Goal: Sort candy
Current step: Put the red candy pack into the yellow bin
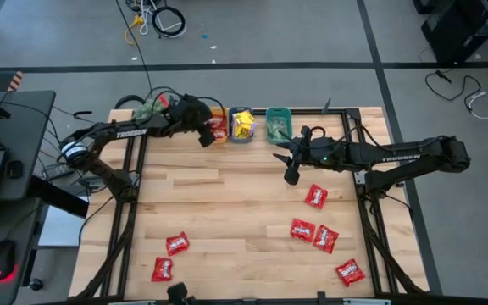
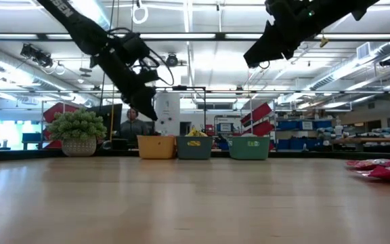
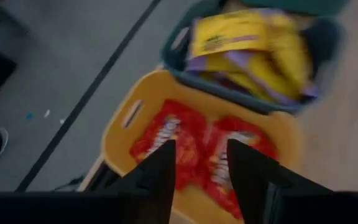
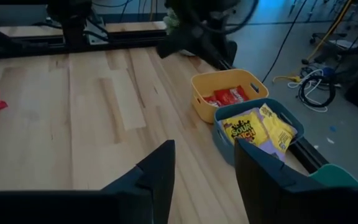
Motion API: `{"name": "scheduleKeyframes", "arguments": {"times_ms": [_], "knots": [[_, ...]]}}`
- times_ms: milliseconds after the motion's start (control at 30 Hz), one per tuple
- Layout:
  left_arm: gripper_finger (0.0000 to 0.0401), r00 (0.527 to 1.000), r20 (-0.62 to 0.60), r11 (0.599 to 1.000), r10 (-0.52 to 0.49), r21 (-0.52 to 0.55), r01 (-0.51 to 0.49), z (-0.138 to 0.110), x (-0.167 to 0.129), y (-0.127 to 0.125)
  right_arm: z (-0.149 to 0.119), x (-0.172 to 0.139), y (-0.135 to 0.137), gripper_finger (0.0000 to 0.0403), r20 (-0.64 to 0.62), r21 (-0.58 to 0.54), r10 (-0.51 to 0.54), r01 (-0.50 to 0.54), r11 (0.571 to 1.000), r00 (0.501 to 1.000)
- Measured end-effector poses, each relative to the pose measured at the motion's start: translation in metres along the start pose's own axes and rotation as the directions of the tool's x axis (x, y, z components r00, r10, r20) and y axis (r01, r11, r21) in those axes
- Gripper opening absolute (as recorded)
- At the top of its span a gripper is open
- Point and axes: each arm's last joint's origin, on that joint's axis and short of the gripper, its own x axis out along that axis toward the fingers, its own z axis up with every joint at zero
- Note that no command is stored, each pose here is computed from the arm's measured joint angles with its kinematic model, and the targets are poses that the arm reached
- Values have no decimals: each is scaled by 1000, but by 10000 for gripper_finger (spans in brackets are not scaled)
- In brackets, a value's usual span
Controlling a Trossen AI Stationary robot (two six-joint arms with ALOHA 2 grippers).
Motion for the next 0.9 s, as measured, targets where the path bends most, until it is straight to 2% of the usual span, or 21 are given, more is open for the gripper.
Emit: {"name": "scheduleKeyframes", "arguments": {"times_ms": [67, 167, 233, 267, 400, 567, 700, 833, 900], "knots": [[123, 999, -7, 998, -44, 54, 44, 3, -12, -12, -1, 0, 0, 149, -5, -2, 0, 0, 1000, 1000], [62, 992, -12, 983, -123, 136, 124, 7, -39, -35, -2, 0, 0, 149, -14, -1, -1, 1, 1000, 1000], [20, 983, -37, 971, -180, 151, 184, 6, -58, -52, -5, 1, 0, 149, -24, 11, 11, -11, 1000, 1000], [10, 977, -48, 966, -209, 144, 214, 5, -67, -61, -7, 1, 1, 149, -30, 18, 15, -15, 1000, 999], [5, 937, -147, 932, -318, 133, 337, -6, -98, -96, -15, 3, 3, 146, -37, 36, 47, -45, 998, 998], [3, 862, -303, 888, -407, 90, 451, -27, -128, -142, -24, 4, 8, 144, -20, 42, 67, -66, 997, 998], [3, 806, -406, 879, -431, 10, 476, -45, -150, -170, -25, 3, 11, 146, -15, 51, 80, -79, 996, 997], [11, 761, -474, 884, -442, -85, 460, -61, -170, -187, -24, 2, 15, 144, -5, 47, 94, -94, 994, 996], [19, 728, -505, 872, -464, -115, 476, -68, -180, -194, -24, 1, 16, 144, -4, 45, 99, -99, 994, 995]]}}
